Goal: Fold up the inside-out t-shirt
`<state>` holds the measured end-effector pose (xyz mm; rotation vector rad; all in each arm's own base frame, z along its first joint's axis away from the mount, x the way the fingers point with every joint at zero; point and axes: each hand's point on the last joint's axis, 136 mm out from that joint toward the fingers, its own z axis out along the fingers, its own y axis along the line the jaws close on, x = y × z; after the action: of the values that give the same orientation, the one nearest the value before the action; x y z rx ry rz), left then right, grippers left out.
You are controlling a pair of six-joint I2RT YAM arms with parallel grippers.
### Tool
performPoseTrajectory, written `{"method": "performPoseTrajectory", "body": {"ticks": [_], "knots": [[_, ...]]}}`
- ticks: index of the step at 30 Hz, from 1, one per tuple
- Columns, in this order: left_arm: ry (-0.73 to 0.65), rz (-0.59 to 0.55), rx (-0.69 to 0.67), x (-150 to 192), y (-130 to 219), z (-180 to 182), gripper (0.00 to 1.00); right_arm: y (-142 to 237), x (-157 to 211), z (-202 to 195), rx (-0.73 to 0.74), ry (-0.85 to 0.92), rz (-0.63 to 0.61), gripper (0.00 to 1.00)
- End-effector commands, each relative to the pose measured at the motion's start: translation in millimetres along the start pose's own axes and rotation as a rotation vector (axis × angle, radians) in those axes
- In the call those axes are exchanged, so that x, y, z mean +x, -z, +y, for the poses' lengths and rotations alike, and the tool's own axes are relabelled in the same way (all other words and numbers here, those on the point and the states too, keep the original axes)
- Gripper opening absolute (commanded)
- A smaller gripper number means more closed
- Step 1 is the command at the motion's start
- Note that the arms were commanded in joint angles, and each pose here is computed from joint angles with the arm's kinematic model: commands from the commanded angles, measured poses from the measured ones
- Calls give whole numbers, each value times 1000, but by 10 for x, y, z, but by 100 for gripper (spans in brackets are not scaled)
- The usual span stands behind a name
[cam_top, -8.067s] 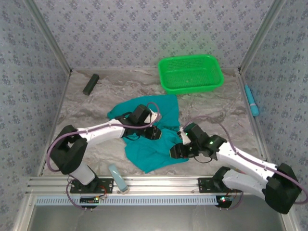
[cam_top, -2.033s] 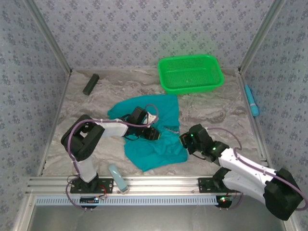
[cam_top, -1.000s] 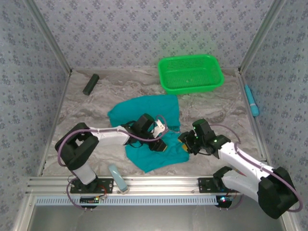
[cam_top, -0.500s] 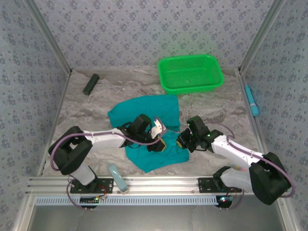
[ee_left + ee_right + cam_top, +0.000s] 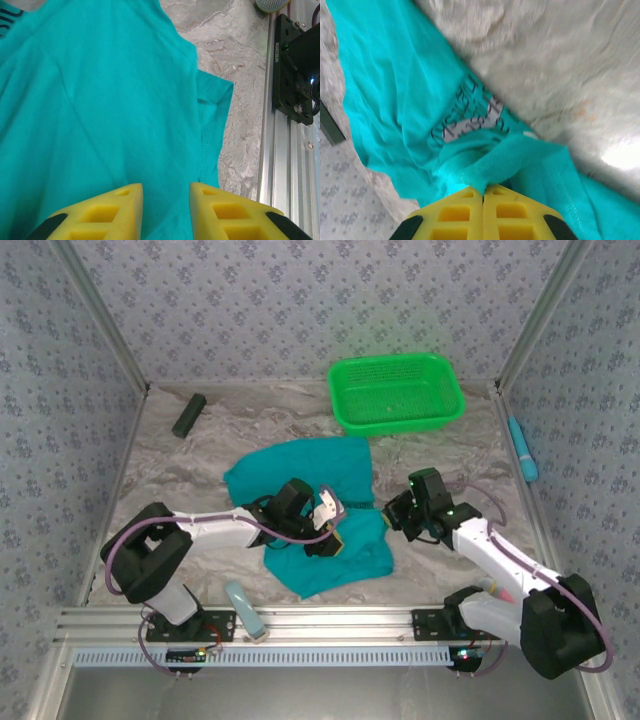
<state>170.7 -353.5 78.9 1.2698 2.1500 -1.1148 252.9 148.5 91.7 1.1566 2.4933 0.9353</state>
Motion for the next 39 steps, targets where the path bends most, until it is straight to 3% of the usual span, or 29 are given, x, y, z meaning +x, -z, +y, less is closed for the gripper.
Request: {"method": "performPoseTrajectory", "body": {"ticks": [1,2,5,12,20,24,30,35,39], "knots": [[-48,-24,5,-92,48,-62,30,1,-194,-34,25,72,-50,46],[-45,-23,-4,-100,49,-46,30,-6,-168,-41,22,81,-22,55],[-35,-29,-61,-148,89,31,31,83,65,19,-35,210,73,57],[-1,-56,-156,-192,141,254,31,311,739,-268,-137,581,218,66],[144,-75,-256,-228,187,644,31,3,884,-259,-138,784,267,65],[170,-59,-295,-219,152,778,31,-41,1085,-166,-205,869,362,56],[254,-39,-330,-173,34,1043,31,-57,1236,-284,-145,958,452,37],[290,-1,-400,-126,2,1274,31,39,1598,-396,-146,1052,582,20],[299,16,-443,-78,59,1424,31,220,1847,-478,-150,1081,704,19]]}}
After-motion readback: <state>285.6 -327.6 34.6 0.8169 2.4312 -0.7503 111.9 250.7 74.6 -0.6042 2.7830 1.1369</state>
